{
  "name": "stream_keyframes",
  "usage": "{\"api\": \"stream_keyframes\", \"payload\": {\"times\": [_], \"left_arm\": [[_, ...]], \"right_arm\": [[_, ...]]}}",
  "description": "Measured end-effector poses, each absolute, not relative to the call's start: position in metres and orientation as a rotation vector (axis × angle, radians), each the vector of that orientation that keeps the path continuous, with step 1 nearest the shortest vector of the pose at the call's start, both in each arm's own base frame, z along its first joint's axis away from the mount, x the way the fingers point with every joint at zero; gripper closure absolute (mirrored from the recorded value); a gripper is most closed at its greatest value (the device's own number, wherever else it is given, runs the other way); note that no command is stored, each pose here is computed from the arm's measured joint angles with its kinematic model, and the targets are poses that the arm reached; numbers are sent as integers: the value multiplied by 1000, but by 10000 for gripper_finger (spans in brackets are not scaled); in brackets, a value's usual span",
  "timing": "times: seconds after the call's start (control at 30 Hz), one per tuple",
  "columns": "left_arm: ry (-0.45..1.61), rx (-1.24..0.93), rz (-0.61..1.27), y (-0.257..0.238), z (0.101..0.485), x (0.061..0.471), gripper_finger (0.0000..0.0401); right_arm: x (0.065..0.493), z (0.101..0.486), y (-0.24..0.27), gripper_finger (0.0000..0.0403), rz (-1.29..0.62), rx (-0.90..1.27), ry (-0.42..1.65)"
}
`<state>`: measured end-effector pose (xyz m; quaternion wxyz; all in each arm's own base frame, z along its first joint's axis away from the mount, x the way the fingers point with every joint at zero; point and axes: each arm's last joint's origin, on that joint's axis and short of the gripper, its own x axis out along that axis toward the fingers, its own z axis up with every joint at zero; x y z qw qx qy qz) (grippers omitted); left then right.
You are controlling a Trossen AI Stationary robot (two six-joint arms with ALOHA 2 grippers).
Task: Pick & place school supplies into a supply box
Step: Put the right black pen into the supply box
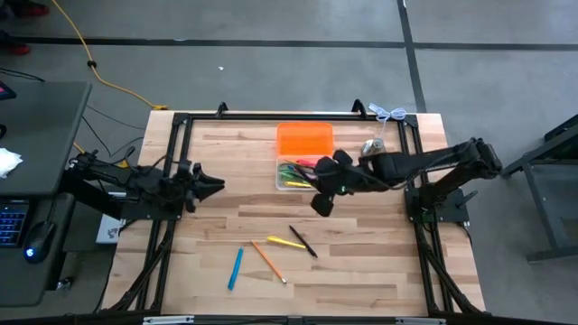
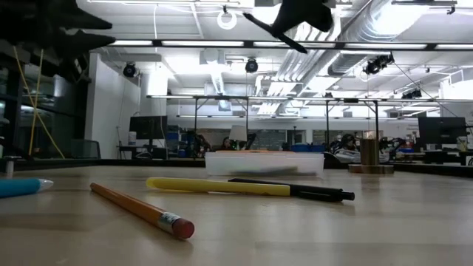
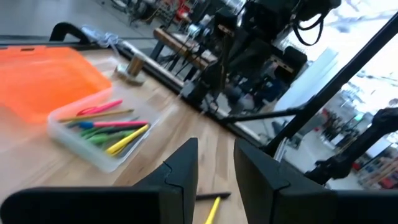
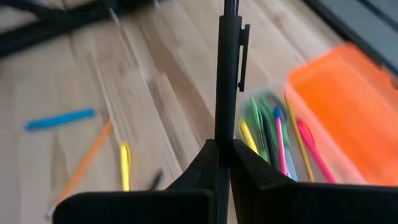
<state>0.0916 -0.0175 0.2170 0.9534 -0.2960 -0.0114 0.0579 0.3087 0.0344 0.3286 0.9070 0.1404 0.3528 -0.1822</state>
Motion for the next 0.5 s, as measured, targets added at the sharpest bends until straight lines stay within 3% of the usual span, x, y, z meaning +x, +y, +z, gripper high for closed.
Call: {"api": "stream_keyframes", "payload": {"times": [0.5], "left_arm": [[-186, -667, 55, -18, 234, 92, 267]], "right_arm": [[331, 365, 21, 398, -207, 287, 401]]}}
